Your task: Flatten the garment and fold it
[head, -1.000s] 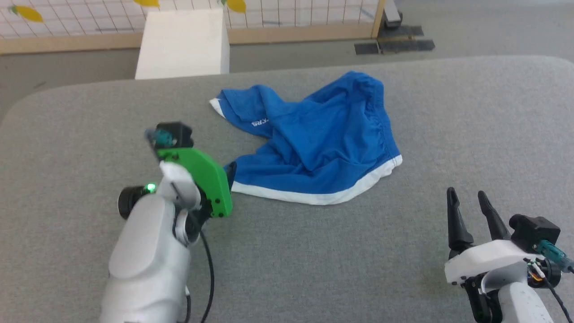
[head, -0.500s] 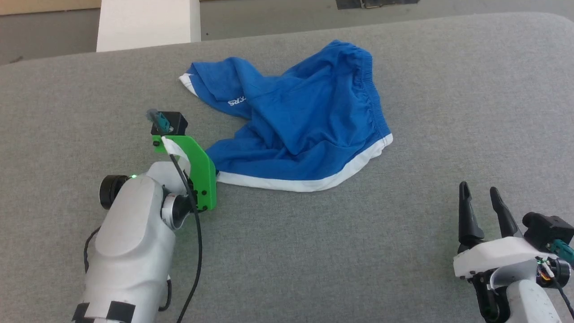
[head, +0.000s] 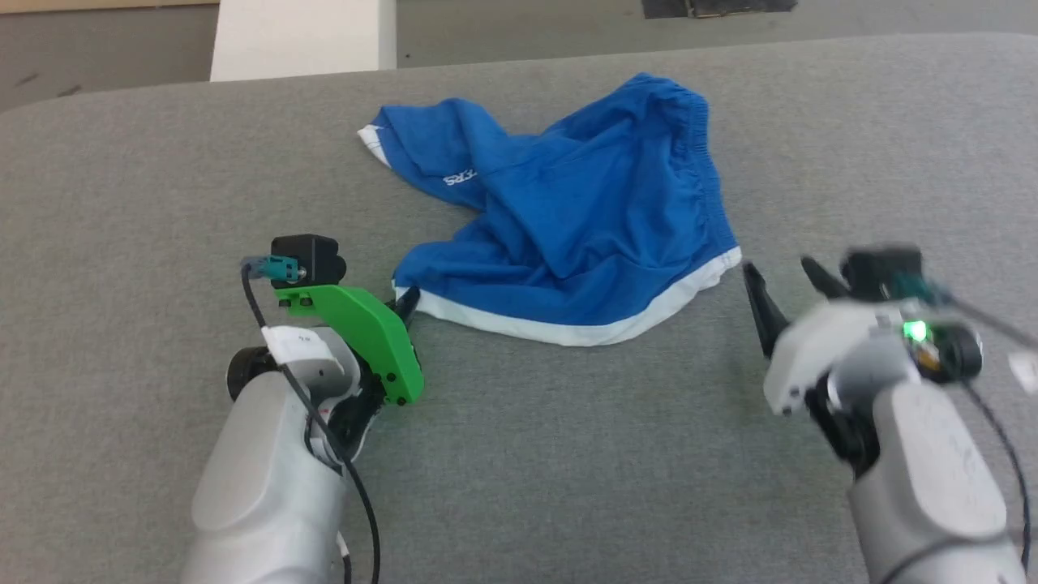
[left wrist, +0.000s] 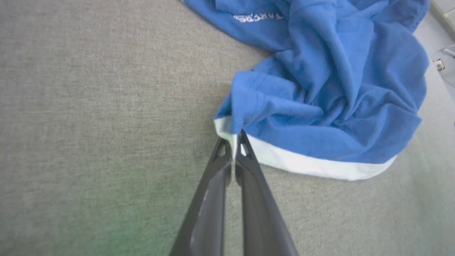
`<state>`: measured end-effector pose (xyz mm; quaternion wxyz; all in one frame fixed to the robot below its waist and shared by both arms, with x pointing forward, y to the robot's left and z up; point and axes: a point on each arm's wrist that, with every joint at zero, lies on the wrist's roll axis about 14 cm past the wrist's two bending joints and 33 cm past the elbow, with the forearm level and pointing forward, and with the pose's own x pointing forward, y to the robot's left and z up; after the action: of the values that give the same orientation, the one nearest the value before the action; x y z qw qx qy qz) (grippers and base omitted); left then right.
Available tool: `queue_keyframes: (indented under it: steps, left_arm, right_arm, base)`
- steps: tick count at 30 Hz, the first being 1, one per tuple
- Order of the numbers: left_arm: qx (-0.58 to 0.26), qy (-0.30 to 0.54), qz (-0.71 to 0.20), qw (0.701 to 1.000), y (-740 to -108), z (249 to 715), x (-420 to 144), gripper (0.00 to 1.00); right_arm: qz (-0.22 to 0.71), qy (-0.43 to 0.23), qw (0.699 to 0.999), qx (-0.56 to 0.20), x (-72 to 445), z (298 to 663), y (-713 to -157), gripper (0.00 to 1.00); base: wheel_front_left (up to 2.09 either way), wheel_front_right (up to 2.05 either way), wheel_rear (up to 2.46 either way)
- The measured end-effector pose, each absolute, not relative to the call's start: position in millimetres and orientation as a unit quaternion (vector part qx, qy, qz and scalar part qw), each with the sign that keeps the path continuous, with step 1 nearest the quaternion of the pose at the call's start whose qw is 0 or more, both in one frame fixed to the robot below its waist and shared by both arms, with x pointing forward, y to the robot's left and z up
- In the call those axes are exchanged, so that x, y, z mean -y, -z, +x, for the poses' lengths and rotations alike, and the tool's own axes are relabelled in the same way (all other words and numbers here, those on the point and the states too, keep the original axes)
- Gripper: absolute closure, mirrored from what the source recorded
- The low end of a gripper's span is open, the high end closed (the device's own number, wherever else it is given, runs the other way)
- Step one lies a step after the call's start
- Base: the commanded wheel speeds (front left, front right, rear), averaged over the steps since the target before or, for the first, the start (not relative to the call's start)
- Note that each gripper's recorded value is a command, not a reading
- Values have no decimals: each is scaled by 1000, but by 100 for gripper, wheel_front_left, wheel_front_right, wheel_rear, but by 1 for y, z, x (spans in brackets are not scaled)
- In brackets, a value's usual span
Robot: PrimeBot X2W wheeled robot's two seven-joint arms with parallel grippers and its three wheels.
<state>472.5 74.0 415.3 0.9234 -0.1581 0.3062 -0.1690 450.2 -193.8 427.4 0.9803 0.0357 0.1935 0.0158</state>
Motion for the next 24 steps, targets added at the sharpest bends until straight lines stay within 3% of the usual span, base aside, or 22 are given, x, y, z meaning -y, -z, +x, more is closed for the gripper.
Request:
queue_keyframes:
  steps: [6,19,20,21,22,24]
  left_arm:
    - [-280,173,-180,927,-427,466,-75,100]
    - [-295,163,-191,922,-412,455,-84,100]
    - [-297,163,-191,921,-411,455,-85,100]
    - [-298,161,-191,921,-410,455,-85,100]
    - [-299,161,-192,921,-409,454,-86,100]
    - [-300,160,-192,920,-409,452,-86,100]
  right_arm:
    - [-14,-19,951,-309,193,473,-410,0]
    - [-47,-49,924,-377,168,492,-373,0]
    - [-46,-49,922,-382,167,492,-371,54]
    - [-46,-50,920,-385,167,493,-370,93]
    - [-44,-49,919,-388,167,494,-370,100]
    - [-41,-49,916,-396,166,493,-370,100]
  base:
    - [0,0,0]
    - [0,0,0]
    - [0,0,0]
    - [0,0,0]
    - [0,0,0]
    - [0,0,0]
